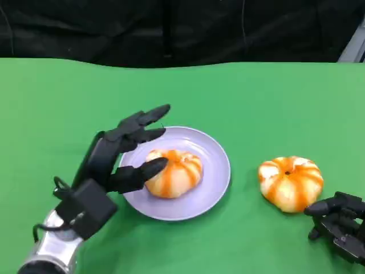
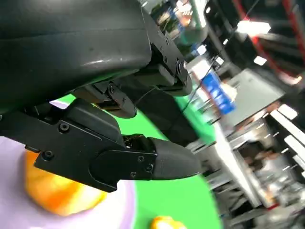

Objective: Grasp the bread from the table and place it into the plate.

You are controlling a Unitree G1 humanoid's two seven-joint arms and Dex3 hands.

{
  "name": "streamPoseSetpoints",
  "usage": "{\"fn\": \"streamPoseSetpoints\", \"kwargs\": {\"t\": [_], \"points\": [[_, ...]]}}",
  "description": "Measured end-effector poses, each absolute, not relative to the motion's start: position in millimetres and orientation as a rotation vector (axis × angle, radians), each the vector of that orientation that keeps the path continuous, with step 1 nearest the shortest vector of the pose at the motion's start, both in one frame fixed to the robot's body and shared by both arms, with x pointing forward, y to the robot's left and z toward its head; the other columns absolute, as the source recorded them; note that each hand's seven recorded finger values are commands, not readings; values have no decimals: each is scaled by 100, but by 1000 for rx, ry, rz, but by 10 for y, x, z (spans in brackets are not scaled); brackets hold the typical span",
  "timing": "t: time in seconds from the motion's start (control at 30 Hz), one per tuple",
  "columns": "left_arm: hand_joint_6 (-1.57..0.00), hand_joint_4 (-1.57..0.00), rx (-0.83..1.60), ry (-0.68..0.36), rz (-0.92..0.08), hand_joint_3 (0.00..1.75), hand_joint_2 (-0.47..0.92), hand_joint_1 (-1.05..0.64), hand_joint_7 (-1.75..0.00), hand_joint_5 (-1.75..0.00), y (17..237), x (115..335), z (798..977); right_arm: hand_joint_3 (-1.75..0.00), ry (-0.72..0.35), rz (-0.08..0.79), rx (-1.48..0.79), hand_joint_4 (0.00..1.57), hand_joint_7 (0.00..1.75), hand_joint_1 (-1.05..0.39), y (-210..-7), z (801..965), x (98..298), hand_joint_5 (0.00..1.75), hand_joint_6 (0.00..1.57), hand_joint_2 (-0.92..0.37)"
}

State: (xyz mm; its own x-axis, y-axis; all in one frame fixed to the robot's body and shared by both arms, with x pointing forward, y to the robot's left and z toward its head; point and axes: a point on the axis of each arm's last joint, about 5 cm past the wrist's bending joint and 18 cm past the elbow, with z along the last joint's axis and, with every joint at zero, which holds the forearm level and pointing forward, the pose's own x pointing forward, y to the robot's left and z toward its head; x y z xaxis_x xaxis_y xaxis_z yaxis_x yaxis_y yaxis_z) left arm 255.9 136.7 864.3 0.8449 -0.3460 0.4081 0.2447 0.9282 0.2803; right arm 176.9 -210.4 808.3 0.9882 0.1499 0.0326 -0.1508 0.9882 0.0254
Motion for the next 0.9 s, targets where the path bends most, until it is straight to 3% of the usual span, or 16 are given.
{"fn": "streamPoseSetpoints", "kwargs": {"t": [0.57,0.63,0.73,0.9], "points": [[-59,-80,190,-487,-301,40,92,-78,-2,-5,1424,2530,8637,-42,-37,151,26,69,75,-1,-2102,8094,1776,144,89,-92],[-62,-86,181,-489,-303,36,92,-65,-2,-8,1437,2523,8636,-45,-38,152,27,68,75,1,-2100,8095,1777,144,88,-92],[-67,-92,105,-491,-269,35,92,-55,-4,-12,1535,2391,8550,-44,-38,156,31,67,76,-1,-2107,8094,1768,144,87,-92],[-69,-93,16,-392,-231,35,92,-55,-4,-15,1675,2093,8300,-44,-34,161,27,67,78,0,-2132,8087,1737,145,86,-92]]}}
